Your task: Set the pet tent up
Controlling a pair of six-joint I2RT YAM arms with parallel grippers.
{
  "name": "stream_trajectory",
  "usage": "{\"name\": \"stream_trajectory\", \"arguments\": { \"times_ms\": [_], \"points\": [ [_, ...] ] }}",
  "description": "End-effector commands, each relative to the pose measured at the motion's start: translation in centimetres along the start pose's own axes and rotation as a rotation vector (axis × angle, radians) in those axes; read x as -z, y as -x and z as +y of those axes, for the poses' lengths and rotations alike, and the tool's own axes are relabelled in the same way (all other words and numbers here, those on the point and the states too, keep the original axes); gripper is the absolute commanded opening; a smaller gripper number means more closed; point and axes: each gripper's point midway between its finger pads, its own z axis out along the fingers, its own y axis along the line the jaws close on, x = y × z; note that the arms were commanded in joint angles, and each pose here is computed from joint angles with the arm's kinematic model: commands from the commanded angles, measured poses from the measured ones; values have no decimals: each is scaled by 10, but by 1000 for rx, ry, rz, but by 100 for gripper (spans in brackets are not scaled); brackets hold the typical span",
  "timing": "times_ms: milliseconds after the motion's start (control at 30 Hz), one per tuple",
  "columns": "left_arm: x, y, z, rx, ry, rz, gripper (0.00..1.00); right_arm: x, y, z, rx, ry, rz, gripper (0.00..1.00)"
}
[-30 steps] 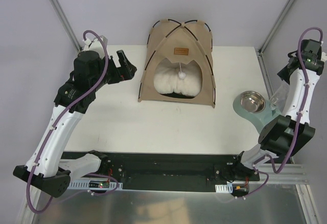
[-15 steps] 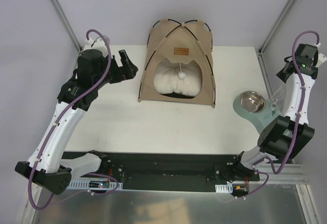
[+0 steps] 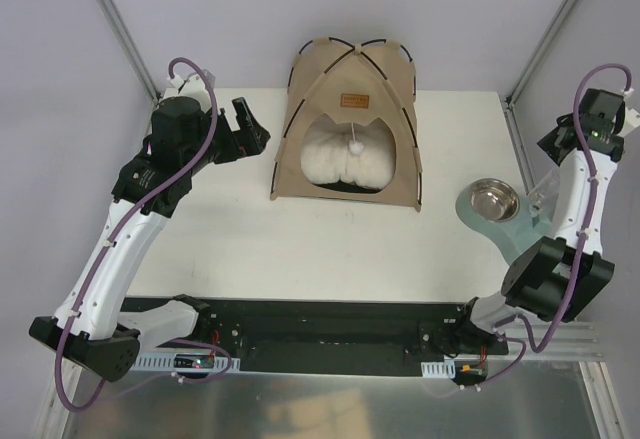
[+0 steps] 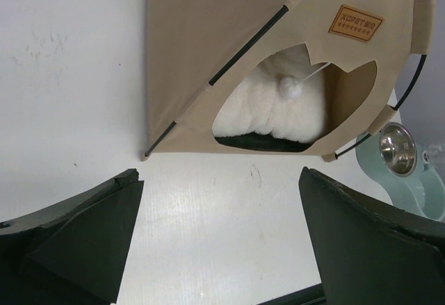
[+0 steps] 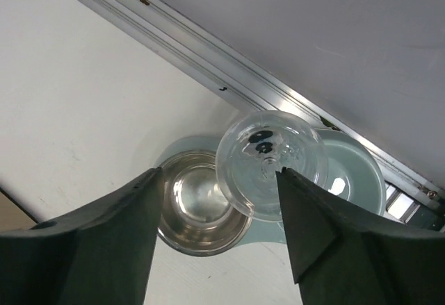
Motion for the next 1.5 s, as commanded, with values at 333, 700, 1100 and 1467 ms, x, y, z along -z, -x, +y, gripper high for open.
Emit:
{"name": "stream_trajectory", "arguments": {
  "times_ms": [333, 700, 1100, 1467],
  "points": [
    [34, -1, 12, 19, 27, -51, 99, 119, 44, 28, -58, 203, -32, 99],
    [102, -51, 55, 46, 129, -37, 99, 201, -73, 15, -143, 470, 136, 99],
    [159, -76, 102, 2, 304, -46, 99, 265, -106, -56, -149, 432, 78, 99],
    [188, -78, 121, -56, 399, -37, 99, 296, -118, -55, -117, 543, 118, 99]
  ]
}}
